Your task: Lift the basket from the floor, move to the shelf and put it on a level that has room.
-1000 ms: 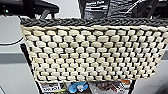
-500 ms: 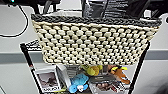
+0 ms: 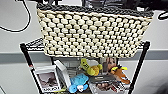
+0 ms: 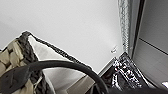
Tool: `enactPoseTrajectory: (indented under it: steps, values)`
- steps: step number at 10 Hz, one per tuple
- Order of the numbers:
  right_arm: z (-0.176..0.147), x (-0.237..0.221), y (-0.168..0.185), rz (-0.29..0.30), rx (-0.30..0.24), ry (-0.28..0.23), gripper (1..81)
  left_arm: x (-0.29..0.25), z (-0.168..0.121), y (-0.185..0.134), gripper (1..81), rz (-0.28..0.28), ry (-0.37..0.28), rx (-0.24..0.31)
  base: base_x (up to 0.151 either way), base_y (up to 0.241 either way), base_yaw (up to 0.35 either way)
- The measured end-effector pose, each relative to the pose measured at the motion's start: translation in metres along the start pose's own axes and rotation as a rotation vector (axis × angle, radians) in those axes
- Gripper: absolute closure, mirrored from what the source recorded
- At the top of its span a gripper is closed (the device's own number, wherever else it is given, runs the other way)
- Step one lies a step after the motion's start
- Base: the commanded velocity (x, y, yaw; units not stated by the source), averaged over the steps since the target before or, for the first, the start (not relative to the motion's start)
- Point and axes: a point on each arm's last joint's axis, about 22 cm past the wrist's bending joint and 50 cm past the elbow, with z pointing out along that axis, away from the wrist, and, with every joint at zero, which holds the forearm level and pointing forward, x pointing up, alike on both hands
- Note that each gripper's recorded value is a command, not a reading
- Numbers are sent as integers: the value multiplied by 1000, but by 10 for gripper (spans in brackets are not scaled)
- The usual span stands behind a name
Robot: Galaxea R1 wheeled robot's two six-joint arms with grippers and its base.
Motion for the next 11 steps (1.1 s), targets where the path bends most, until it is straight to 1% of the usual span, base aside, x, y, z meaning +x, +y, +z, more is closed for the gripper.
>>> enactPoseTrajectory:
  steps: [3, 4, 5, 7, 9, 11]
  values:
    - [23, 21, 25, -4, -29, 12, 811, 28, 8, -24, 811, -23, 29, 56, 0, 0, 0]
    - [31, 29, 30, -11, -41, 9, 811, 36, 12, -32, 811, -26, 37, 68, 0, 0, 0]
    - [40, 38, 35, -20, -56, 4, 811, 44, 16, -45, 811, -36, 41, 93, 0, 0, 0]
    - [58, 53, 57, -22, -88, 12, 811, 59, 24, -63, 811, -27, 52, 128, 0, 0, 0]
    - [70, 63, 80, -30, -129, -2, 811, 74, 35, -81, 811, -32, 62, 158, 0, 0, 0]
    - [81, 83, 90, -47, -155, 21, 811, 86, 44, -96, 811, -31, 61, 201, 0, 0, 0]
